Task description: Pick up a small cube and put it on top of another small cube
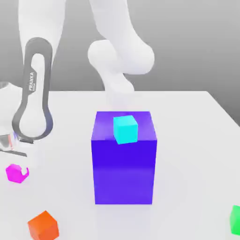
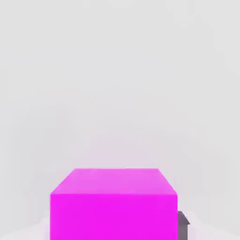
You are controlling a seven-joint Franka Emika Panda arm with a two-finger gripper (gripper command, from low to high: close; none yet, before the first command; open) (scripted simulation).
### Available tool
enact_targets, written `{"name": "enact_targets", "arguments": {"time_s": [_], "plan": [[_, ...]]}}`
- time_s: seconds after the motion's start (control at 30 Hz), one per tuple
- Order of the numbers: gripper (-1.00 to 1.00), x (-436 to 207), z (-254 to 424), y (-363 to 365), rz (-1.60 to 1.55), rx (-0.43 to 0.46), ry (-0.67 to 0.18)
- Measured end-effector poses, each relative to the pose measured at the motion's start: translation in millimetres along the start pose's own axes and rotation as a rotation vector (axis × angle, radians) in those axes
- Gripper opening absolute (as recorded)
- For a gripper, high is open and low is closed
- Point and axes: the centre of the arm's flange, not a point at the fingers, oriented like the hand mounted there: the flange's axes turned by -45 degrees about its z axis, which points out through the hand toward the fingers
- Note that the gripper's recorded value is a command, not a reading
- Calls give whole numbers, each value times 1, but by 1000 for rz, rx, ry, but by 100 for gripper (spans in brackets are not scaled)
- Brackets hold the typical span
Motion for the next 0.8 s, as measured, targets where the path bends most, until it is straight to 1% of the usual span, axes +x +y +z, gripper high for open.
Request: {"name": "enact_targets", "arguments": {"time_s": [0.2,0.23,0.3,0.43,0.53,0.67,0.8], "plan": [[-100,1,-52,1,-1,-2,1],[-100,6,-64,-1,0,-1,14],[-100,42,-82,-26,-33,4,51],[-100,111,-95,-130,-170,18,59],[-100,139,-102,-215,-268,28,55],[-100,149,-110,-322,-379,38,49],[-100,135,-119,-421,-479,48,44]]}}
